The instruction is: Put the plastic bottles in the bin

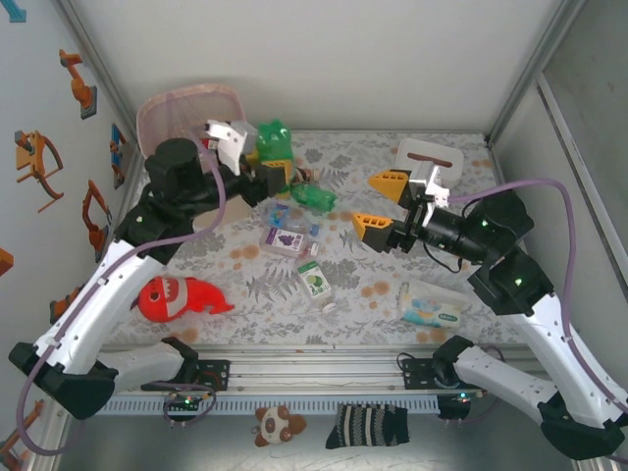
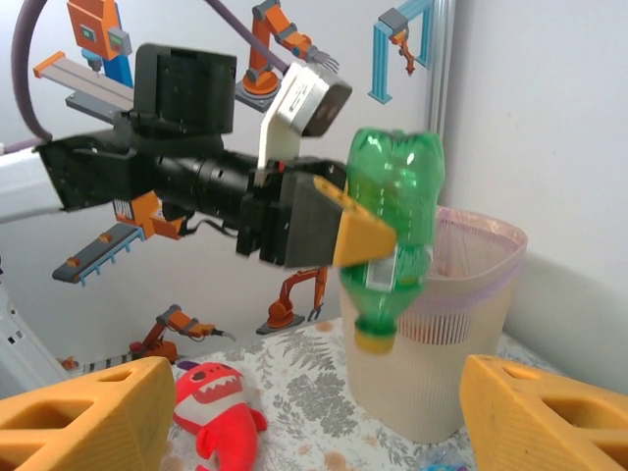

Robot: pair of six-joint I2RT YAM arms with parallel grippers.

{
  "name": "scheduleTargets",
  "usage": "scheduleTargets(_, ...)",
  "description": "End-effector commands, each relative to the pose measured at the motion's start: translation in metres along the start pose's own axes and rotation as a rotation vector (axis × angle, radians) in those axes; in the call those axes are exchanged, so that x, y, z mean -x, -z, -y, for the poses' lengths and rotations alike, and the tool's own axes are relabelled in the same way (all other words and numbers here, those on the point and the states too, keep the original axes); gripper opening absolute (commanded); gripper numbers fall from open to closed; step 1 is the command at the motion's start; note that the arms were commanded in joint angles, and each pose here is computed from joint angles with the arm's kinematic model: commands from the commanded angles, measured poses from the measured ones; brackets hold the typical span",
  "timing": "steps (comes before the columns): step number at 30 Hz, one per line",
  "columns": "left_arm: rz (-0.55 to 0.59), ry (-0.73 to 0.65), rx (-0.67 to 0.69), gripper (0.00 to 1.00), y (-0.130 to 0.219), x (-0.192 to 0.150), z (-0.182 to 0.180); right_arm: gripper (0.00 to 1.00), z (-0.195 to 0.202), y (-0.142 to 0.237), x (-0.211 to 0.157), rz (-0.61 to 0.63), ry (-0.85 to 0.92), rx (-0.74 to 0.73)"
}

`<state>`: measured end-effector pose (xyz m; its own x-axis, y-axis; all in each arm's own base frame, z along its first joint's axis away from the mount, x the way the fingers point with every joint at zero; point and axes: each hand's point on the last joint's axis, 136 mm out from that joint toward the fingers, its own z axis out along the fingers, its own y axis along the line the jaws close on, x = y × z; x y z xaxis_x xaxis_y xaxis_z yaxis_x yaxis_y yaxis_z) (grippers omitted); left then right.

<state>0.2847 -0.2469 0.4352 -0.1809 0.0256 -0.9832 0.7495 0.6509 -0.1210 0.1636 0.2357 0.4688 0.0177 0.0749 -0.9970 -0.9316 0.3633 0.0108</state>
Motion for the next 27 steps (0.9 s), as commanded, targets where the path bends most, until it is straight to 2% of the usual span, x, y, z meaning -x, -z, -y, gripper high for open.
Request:
scheduleTargets(1,-0.018,0.002,0.219,0.45,0.013,0.01,-0.048,0.75,-0.003,0.003,0.015,0.033,0.033,-0.001)
scheduleTargets(7,0.01,0.068,0.41,0.43,0.031,0.029,-0.114,0.75,-0.003,0.002,0.014,0.029,0.025,0.002)
scheduleTargets(14,-0.009,0.157,0.576,0.41,0.04,0.03,-0.184,0.75,-0.001,0.0,0.009,0.016,0.017,-0.001)
scheduleTargets(21,-0.091,0.258,0.752,0.39,0.054,0.008,-0.247,0.75,-0.001,-0.001,0.008,0.01,0.017,0.001)
scheduleTargets(27,-0.159,0.366,0.912,0.39,0.064,-0.032,-0.283,0.75,-0.001,-0.002,0.008,0.011,0.011,0.005)
